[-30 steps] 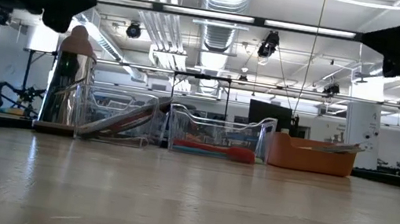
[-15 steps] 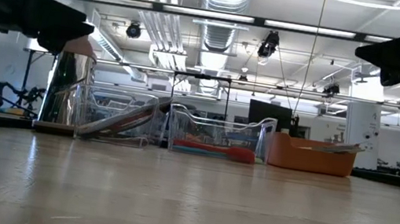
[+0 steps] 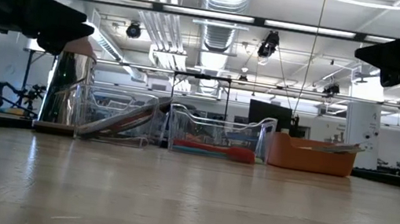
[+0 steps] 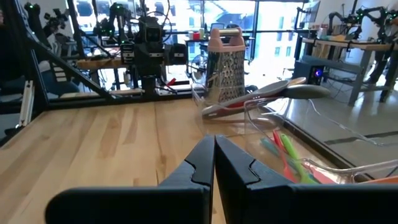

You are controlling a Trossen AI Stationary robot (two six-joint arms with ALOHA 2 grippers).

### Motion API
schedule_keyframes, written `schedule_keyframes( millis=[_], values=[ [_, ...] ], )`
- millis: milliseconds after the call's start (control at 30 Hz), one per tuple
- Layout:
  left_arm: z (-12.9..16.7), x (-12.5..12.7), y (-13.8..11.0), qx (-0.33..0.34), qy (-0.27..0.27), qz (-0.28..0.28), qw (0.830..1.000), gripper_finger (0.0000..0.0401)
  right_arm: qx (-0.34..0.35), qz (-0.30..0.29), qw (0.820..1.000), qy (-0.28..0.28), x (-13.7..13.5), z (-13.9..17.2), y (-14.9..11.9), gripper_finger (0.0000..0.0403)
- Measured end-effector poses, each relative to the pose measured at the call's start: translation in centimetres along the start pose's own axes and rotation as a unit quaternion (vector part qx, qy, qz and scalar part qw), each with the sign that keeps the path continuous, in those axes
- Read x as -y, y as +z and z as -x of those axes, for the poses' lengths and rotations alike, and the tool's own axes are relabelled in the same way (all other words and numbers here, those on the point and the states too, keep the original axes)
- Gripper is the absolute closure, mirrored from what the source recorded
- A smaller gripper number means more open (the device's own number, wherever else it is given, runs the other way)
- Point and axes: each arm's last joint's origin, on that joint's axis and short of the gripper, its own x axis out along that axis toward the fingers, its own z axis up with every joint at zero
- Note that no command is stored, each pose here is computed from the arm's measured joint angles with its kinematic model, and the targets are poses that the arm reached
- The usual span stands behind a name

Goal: Pick & Place Kitchen Items
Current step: Return to Home Position

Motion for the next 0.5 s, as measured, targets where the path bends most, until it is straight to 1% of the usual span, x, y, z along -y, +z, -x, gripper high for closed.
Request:
schedule_keyframes(
  millis=[500],
  values=[
    [-0.01, 0.00, -0.06, -0.001, 0.000, 0.001, 1.000, 0.0204, -0.001, 0.002, 1.000, 0.000, 0.00, -0.01, -0.04, 0.0394]
  ],
)
